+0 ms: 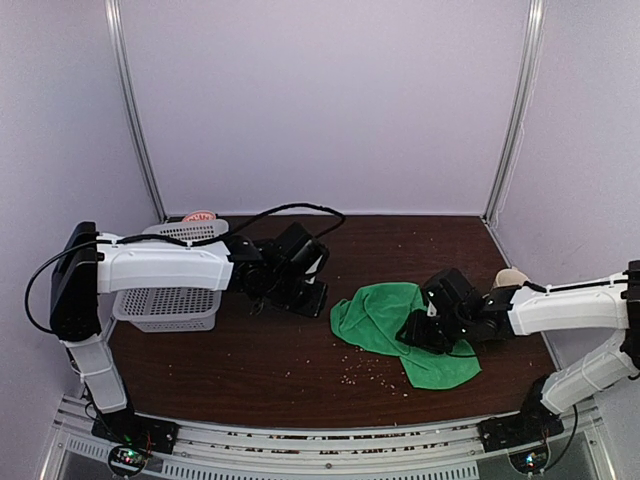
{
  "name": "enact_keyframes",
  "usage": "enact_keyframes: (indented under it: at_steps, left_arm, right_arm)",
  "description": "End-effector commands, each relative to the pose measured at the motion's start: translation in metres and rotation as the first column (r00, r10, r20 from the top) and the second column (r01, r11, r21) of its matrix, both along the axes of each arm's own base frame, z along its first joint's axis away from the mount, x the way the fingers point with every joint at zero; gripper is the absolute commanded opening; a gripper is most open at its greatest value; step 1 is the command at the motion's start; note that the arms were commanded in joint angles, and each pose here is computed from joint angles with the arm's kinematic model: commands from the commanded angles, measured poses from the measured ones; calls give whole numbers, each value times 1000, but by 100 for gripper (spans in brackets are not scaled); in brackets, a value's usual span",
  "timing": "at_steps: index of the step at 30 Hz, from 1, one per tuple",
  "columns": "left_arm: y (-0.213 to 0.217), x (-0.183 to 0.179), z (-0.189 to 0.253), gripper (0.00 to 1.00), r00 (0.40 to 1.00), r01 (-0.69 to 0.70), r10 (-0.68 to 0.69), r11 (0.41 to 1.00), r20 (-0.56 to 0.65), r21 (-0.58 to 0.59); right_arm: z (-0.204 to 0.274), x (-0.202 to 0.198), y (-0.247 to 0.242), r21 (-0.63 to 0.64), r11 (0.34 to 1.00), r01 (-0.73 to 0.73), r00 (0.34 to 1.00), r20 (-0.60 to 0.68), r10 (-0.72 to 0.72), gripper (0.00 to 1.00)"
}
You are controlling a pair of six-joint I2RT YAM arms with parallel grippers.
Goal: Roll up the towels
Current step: Move the towel to the center of the board, then pick up the towel from the center of the board.
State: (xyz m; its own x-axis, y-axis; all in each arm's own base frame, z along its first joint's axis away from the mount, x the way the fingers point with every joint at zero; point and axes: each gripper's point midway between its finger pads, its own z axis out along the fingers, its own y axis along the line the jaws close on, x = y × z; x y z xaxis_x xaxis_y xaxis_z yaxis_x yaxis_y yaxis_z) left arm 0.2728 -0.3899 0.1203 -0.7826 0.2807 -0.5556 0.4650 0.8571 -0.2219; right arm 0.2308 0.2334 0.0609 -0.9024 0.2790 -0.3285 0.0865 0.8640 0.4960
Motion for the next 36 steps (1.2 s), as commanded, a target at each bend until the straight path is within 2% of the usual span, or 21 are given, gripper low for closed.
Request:
enact_keyframes:
  at_steps: [1,9,15,17,18,21,23,27,30,33,36]
  left_arm:
    - [4,3,12,13,1000,-24,24,999,19,-28]
    - [7,2,5,12,1000,-28,28,999,13,-16]
    - [8,1,3,11,1000,-29,29,999,10,-13]
    - [10,1,4,11,999,-34,34,999,13,-12]
    - [11,2,6,10,999,-38,38,999,19,-11]
    - [19,5,18,8,996,-68,68,998,55,-16]
    - [27,9,35,6,989,-97,100,995,106,-31]
    - [39,19,87,6,961,-130,149,987,234,-97]
    - [49,25,129,6,927,-145,190,977,323,-158]
    - [62,27,170,7,882,-147,231,963,412,-225]
    - [64,24,198,14,842,-78,221,953,493,-294]
  right_arm:
    - [-5,1,8,73,996,45,998,-36,-43,42]
    - [-15,0,6,58,997,60,997,-60,-56,39]
    - [-10,3,15,89,995,51,997,-60,-45,16]
    - [-1,6,14,89,995,53,998,-38,-50,1]
    - [6,8,13,87,995,53,998,-20,-51,0]
    - [57,19,11,99,994,41,994,99,-51,0]
    - [114,28,10,123,992,20,975,217,-46,0]
    - [242,34,2,129,990,-58,893,450,-7,0]
    - [316,27,-8,113,988,-106,827,562,25,0]
    - [360,19,-18,103,987,-123,783,622,33,0]
    - [391,13,-28,103,987,-125,741,671,24,0]
